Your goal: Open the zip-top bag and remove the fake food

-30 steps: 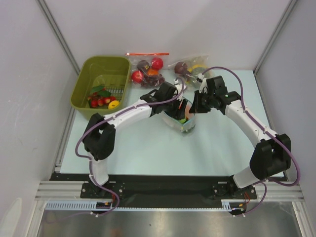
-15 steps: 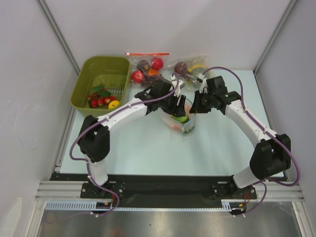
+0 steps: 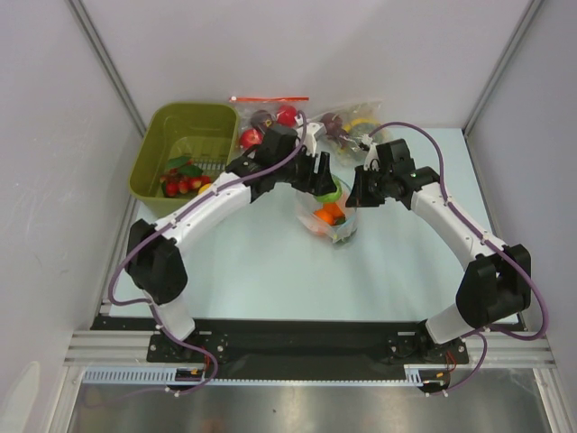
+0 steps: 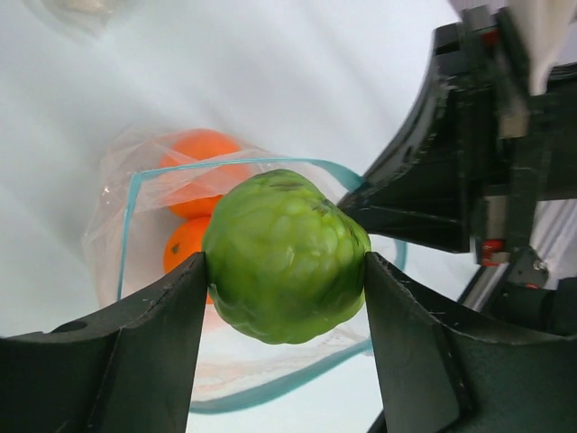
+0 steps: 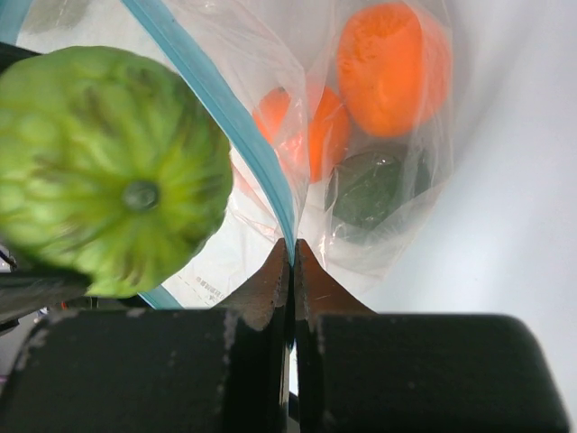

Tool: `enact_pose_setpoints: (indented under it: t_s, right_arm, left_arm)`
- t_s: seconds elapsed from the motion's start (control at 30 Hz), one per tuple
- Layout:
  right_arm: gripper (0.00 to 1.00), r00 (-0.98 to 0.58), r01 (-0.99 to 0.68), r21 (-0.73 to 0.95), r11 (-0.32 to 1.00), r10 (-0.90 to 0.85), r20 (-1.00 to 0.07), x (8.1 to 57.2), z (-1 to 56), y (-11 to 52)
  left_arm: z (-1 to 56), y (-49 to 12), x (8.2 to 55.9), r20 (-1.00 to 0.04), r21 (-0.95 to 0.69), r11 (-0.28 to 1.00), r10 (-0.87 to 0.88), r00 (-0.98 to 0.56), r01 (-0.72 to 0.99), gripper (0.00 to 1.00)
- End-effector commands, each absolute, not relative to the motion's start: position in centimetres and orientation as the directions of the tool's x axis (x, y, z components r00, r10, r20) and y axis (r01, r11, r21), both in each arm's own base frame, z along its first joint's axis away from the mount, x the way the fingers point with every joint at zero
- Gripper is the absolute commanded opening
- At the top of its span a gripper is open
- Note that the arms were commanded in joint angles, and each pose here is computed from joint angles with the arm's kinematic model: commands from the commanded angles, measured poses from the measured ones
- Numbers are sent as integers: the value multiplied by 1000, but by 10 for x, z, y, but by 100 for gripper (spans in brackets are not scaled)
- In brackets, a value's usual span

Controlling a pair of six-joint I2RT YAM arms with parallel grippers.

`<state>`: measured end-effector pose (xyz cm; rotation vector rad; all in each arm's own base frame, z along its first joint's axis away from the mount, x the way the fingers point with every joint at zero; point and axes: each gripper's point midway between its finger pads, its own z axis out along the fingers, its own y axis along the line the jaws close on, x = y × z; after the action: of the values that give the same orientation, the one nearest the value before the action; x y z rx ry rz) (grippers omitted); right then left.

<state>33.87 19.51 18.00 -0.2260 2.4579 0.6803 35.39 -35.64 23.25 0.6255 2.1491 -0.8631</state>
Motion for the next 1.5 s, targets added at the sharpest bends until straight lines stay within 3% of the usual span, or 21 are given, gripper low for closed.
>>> enact_pose_setpoints:
  t_s: [0.0, 0.43, 0.6, 0.7, 0.97, 1.17, 1.27, 1.47]
  right_arm:
    - [0, -809, -305, 415, 857, -3, -587, 341, 186, 194]
    - [0, -809, -303, 415, 858, -1, -588, 341, 186, 194]
    - [0, -810, -304, 416, 857, -2, -587, 341, 185, 194]
    - [0, -811, -304, 417, 857, -3, -585, 341, 185, 194]
    - [0, -801, -307, 409, 859, -1, -599, 341, 188, 193]
    - [0, -797, -309, 406, 860, -1, -604, 342, 190, 192]
    - [0, -797, -312, 410, 857, -2, -604, 342, 190, 193]
    - [0, -796, -311, 407, 859, -1, -606, 340, 191, 191]
  left_arm:
    - [305, -356, 349, -830, -426, 580, 54, -555, 694, 16]
    - [374, -330, 341, -863, -492, 358, -79, -499, 794, 15]
    - [398, -308, 334, -891, -452, 334, -123, -437, 827, 16]
    - [409, -282, 349, -904, -427, 394, -167, -394, 814, 15]
    - [402, -173, 405, -924, -375, 703, -237, -298, 604, 15]
    - [369, -91, 443, -931, -299, 923, -227, -287, 240, 11]
    - [332, -60, 458, -914, -245, 968, -214, -345, 50, 12]
    - [282, -25, 473, -885, -166, 976, -211, -416, -144, 15]
